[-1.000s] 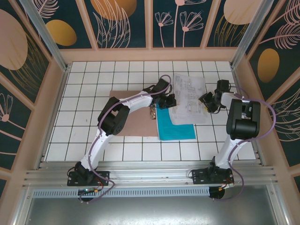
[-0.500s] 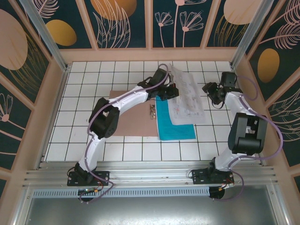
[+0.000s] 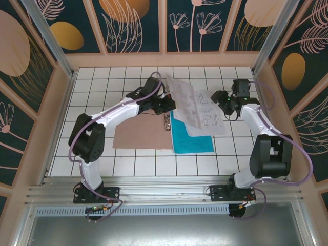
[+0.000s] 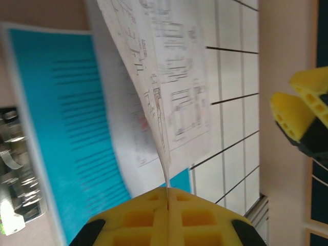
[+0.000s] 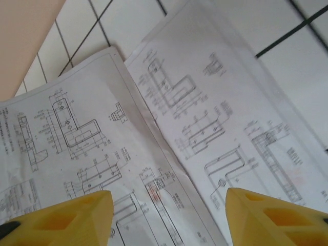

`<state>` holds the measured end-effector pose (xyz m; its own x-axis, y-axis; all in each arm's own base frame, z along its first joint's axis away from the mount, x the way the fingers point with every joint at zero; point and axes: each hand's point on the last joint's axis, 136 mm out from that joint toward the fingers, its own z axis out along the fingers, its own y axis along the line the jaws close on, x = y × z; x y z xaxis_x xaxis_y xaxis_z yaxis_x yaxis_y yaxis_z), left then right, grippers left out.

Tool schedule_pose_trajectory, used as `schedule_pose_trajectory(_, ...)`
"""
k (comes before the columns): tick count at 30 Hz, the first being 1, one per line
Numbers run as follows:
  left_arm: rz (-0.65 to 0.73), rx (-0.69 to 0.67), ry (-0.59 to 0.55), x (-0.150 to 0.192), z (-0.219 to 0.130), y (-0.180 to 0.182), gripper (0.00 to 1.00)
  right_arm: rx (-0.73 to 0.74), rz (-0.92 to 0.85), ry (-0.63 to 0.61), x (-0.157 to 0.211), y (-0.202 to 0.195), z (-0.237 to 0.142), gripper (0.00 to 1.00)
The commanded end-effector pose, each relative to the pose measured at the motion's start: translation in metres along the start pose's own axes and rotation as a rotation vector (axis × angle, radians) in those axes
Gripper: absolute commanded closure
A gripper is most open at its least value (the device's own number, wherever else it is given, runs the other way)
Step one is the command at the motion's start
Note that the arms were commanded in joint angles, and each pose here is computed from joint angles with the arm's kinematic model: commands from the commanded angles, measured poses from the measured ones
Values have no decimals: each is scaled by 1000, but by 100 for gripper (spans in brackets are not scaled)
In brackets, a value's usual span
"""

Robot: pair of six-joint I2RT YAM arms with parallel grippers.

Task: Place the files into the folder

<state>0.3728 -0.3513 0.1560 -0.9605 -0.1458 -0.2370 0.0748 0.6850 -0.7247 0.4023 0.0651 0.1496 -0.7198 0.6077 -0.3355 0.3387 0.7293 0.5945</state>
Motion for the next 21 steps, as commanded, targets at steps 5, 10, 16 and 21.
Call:
schedule_pose_trajectory(5, 81, -142, 16, 15, -53, 34, 100, -87, -52, 122, 51, 23, 7, 39)
schedule_pose_trajectory(10, 95, -288, 7, 24, -79, 67, 100, -122, -75, 186, 76, 39, 19, 39)
schedule_pose_trajectory(16, 79, -399, 22, 31, -91, 102, 100, -153, -123, 268, 106, 64, 37, 39)
schedule_pose_trajectory(21, 76, -493, 29, 34, -95, 126, 100, -183, -148, 335, 129, 84, 54, 39)
